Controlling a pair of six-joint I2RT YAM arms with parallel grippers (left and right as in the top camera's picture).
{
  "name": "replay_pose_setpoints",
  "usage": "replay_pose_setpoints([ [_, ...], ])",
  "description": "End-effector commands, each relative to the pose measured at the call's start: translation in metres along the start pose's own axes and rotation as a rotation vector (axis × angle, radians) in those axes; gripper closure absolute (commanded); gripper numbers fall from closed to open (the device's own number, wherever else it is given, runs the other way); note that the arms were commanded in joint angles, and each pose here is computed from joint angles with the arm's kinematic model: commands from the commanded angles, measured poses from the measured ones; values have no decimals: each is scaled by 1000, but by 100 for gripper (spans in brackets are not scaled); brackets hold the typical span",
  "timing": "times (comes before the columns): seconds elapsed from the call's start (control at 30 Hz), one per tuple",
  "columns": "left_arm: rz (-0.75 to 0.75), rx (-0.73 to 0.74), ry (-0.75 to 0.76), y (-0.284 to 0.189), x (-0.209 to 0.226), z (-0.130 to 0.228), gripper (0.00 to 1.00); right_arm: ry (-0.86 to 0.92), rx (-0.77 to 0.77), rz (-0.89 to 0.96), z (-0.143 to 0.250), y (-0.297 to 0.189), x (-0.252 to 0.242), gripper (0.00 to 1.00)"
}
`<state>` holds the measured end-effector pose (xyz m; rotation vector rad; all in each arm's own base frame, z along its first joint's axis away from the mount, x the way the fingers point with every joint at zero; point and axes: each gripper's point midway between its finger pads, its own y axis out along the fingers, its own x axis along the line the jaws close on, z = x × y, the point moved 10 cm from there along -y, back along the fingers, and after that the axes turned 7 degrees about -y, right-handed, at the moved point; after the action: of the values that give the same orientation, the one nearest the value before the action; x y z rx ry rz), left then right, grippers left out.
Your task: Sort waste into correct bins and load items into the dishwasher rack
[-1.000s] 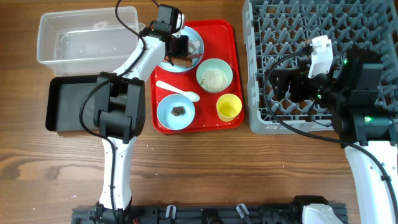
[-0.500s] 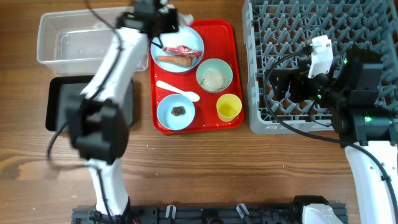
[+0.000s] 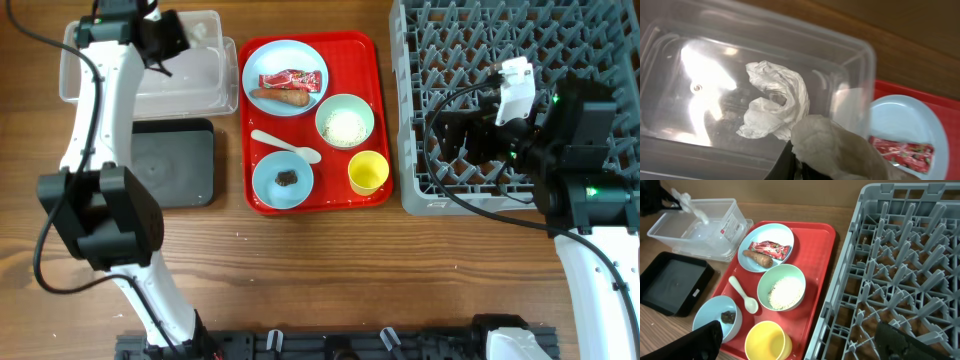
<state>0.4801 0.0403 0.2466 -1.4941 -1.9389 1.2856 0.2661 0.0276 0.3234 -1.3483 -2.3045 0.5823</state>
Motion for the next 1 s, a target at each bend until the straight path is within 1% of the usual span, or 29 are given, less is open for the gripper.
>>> replay_pose_setpoints([
  [0.0, -50, 80, -27, 30, 17, 10, 0, -30, -22, -17, -7, -3, 3, 2],
  [0.1, -51, 83, -27, 32, 17, 11, 0, -30, -23, -16, -8, -3, 3, 2],
  [0.33, 17, 27, -7, -1, -1, 3, 0, -30, -23, -16, -8, -3, 3, 1],
  [0.4, 59, 18, 7, -11, -11, 3, 0, -30, -22, -16, -7, -3, 3, 2],
  [0.5, 177, 27, 50, -23, -37, 9, 1, -30, -22, -17, -7, -3, 3, 1],
  [0.57, 238, 34, 135, -24, -61, 18, 2, -30, -22, -17, -7, -3, 3, 1],
  [0.67, 279, 41, 295, -13, -102, 41, 3, -29, -22, -17, -7, -3, 3, 2],
  [0.7, 277, 37, 326, -7, -114, 48, 3, -28, -20, -17, -7, -3, 3, 1],
  [0.83, 204, 5, 396, 29, -147, 74, 3, -22, -9, -19, -5, -3, 3, 1],
  [0.97, 196, 4, 410, 64, -158, 89, 2, -22, -8, -19, -5, -3, 3, 1],
])
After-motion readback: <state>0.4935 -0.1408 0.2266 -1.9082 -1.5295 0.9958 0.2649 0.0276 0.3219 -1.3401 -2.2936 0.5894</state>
